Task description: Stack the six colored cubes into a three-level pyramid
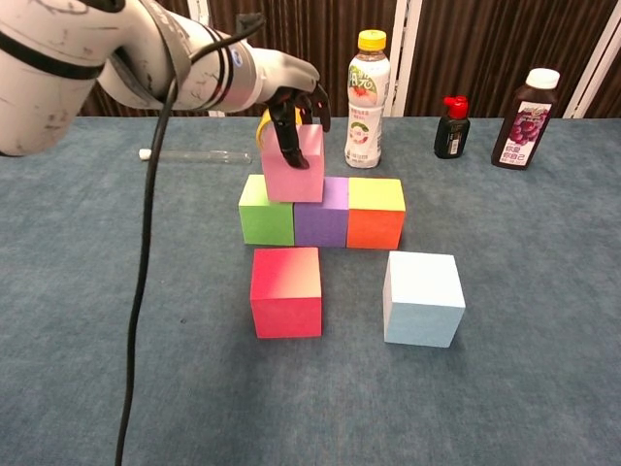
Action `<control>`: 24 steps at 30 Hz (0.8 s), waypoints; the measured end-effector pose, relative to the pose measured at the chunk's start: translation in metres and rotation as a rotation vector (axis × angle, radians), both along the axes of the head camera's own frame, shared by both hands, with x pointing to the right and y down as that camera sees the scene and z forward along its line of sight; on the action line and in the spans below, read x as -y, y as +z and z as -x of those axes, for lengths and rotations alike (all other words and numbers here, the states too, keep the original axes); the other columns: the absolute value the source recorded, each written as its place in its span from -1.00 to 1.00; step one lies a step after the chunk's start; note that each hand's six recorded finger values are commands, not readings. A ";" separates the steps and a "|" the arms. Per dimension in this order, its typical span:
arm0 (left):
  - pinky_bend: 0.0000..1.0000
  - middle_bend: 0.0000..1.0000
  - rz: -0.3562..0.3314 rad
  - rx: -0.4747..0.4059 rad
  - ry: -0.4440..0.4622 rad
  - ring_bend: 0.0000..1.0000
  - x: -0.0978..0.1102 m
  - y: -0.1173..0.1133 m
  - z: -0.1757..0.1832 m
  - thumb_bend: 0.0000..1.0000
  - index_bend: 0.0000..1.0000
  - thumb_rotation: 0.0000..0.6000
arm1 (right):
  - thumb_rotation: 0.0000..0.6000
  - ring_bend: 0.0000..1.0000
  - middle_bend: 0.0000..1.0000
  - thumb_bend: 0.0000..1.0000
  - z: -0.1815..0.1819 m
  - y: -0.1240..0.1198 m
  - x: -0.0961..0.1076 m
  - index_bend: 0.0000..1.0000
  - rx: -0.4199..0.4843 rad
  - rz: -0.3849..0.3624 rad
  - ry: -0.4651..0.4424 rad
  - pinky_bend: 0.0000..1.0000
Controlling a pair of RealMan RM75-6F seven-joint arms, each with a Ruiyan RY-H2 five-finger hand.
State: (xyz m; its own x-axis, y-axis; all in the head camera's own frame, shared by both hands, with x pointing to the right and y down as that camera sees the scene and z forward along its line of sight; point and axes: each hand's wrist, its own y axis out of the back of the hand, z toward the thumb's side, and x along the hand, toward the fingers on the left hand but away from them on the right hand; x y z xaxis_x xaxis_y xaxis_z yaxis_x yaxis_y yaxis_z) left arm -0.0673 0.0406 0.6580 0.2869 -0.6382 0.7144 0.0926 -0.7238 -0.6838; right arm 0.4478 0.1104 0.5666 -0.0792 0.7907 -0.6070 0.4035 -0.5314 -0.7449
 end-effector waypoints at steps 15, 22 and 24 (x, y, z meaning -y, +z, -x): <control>-0.66 -0.34 -0.003 0.030 -0.009 -0.55 0.003 0.003 -0.002 -0.38 -0.55 1.00 | 1.00 -0.80 -0.66 -0.60 -0.003 0.002 0.000 -0.72 -0.002 0.005 0.004 -0.49; -0.66 -0.34 0.004 0.033 -0.002 -0.55 0.002 0.005 0.000 -0.38 -0.55 1.00 | 1.00 -0.80 -0.66 -0.60 -0.002 0.003 0.001 -0.72 -0.003 0.005 0.004 -0.50; -0.66 -0.34 0.002 0.033 0.000 -0.55 0.002 0.005 -0.001 -0.38 -0.55 1.00 | 1.00 -0.80 -0.66 -0.60 -0.002 0.003 0.001 -0.72 -0.002 0.005 0.006 -0.50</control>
